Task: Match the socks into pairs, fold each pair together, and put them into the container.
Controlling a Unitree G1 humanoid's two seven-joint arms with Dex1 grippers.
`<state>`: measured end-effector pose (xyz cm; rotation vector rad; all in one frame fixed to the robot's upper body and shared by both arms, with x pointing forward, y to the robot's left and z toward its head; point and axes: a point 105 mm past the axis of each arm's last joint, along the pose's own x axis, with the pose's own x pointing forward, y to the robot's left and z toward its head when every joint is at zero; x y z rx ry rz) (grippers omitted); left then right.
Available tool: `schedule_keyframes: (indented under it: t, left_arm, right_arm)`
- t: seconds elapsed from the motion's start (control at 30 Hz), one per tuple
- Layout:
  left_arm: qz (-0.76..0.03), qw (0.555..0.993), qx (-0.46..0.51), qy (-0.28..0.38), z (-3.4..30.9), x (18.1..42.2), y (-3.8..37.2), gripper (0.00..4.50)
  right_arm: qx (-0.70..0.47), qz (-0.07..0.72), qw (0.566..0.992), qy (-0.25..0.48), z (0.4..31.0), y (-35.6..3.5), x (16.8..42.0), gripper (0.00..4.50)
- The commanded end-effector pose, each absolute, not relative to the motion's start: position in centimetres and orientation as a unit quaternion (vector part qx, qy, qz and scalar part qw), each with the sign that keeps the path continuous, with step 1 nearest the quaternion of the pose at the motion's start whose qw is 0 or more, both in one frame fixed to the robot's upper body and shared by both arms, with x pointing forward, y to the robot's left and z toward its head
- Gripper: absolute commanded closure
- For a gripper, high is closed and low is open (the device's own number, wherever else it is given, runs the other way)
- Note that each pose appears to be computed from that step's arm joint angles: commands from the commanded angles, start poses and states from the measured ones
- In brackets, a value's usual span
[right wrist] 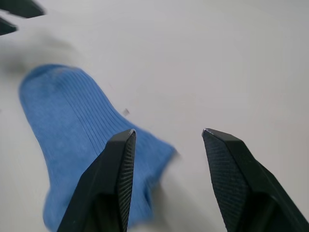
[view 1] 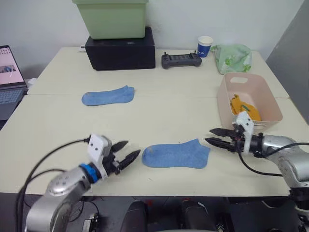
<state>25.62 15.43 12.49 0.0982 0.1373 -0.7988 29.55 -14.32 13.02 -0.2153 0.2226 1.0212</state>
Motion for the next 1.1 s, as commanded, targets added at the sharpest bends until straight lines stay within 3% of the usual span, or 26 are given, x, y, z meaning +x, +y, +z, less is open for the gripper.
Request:
schedule_keyframes:
  t: [0.03, 0.17, 0.27, 0.43, 0.63, 0.83, 1.1]
  left_arm:
    - [-0.437, 0.893, 0.086, 0.056, 12.0, 27.3, 13.5, 2.18]
    - [-0.489, 0.862, 0.105, 0.083, 10.0, 28.6, 11.2, 3.57]
    - [-0.496, 0.857, 0.095, 0.106, 8.8, 29.1, 10.8, 4.46]
    - [-0.498, 0.849, 0.113, 0.134, 6.6, 28.5, 11.2, 4.46]
    - [-0.478, 0.861, 0.127, 0.124, 6.8, 28.8, 13.1, 4.46]
    - [-0.52, 0.845, 0.102, 0.068, 10.2, 27.6, 12.4, 4.46]
    - [-0.561, 0.806, 0.14, 0.125, 7.7, 25.4, 12.3, 4.46]
  right_arm:
    - [-0.133, 0.503, 0.851, 0.067, 12.7, -11.2, 29.7, 3.04]
    - [-0.129, 0.514, 0.845, 0.075, 10.7, -9.1, 29.4, 4.49]
    - [-0.149, 0.51, 0.842, 0.09, 9.1, -9.2, 29.3, 4.5]
    - [-0.173, 0.483, 0.85, 0.121, 6.8, -11.8, 29.2, 4.5]
    - [-0.161, 0.462, 0.864, 0.115, 8.0, -14.1, 28.8, 4.5]
    - [-0.11, 0.517, 0.846, 0.074, 11.4, -12.5, 26.8, 4.5]
    - [-0.13, 0.533, 0.827, 0.125, 8.3, -12.0, 25.4, 4.5]
